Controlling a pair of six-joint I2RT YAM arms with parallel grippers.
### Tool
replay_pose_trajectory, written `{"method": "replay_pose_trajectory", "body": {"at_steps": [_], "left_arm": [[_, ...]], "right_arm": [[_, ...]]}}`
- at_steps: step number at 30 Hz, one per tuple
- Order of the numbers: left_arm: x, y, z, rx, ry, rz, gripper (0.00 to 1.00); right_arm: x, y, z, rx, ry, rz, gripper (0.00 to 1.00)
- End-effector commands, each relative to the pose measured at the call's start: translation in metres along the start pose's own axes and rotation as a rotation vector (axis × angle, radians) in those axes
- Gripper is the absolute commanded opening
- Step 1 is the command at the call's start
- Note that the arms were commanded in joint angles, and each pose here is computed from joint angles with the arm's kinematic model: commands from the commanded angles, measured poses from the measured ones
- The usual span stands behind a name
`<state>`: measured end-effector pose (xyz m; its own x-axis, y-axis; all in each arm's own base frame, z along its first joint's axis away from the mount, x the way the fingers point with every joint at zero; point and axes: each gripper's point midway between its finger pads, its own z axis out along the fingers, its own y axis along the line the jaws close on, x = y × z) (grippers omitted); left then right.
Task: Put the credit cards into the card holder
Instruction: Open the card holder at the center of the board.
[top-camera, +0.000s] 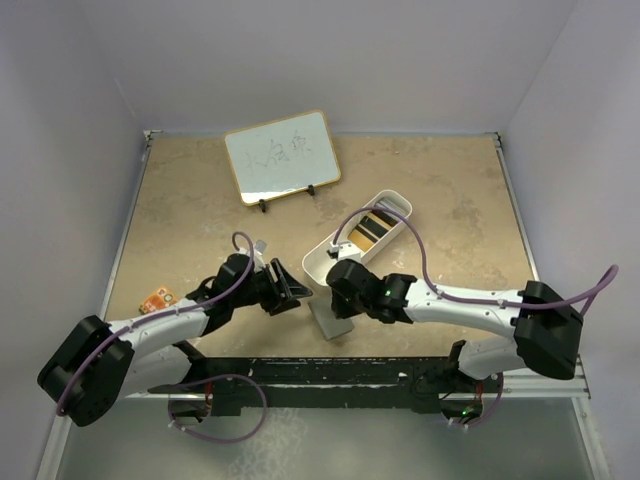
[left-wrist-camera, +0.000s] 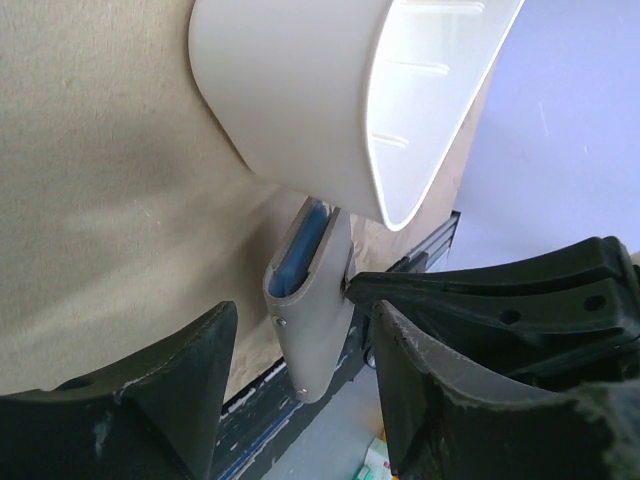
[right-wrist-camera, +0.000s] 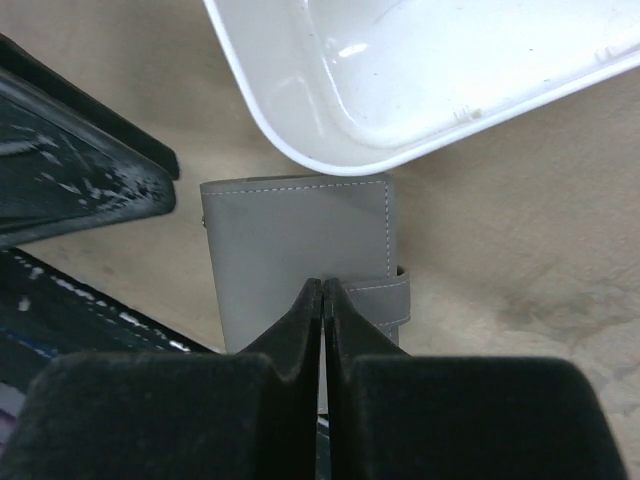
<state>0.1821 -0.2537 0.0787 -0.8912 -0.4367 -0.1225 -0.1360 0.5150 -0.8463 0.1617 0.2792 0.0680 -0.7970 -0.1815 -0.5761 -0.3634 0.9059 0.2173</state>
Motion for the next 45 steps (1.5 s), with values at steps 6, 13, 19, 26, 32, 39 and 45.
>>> {"method": "replay_pose_trajectory", "body": {"at_steps": [6, 13, 19, 26, 32, 39, 45], "left_arm": [[0.006, -0.022, -0.002, 0.132, 0.024, -0.024, 0.55], [0.004, -0.027, -0.003, 0.138, 0.025, -0.01, 0.32], [0.007, -0.02, -0.003, 0.097, 0.041, 0.029, 0.0], [0.006, -0.018, -0.006, 0.048, 0.055, 0.115, 0.0], [0.008, -0.018, -0.004, 0.036, 0.074, 0.124, 0.0], [0.004, -0.027, -0.002, 0.053, 0.065, 0.113, 0.0], [0.002, -0.029, -0.003, 0.053, 0.057, 0.105, 0.0]], "right_arm": [[-0.027, 0.033, -0.01, -0.142, -0.101, 0.183, 0.0], [-0.023, 0.032, -0.012, -0.155, -0.093, 0.212, 0.0], [-0.004, 0.023, -0.013, -0.147, -0.048, 0.247, 0.0], [0.014, -0.005, -0.022, -0.07, -0.026, 0.209, 0.0], [0.025, -0.012, -0.027, -0.08, -0.007, 0.194, 0.0], [0.01, 0.013, -0.03, -0.156, -0.008, 0.221, 0.4], [0.004, 0.029, -0.024, -0.21, -0.008, 0.244, 0.59]]}}
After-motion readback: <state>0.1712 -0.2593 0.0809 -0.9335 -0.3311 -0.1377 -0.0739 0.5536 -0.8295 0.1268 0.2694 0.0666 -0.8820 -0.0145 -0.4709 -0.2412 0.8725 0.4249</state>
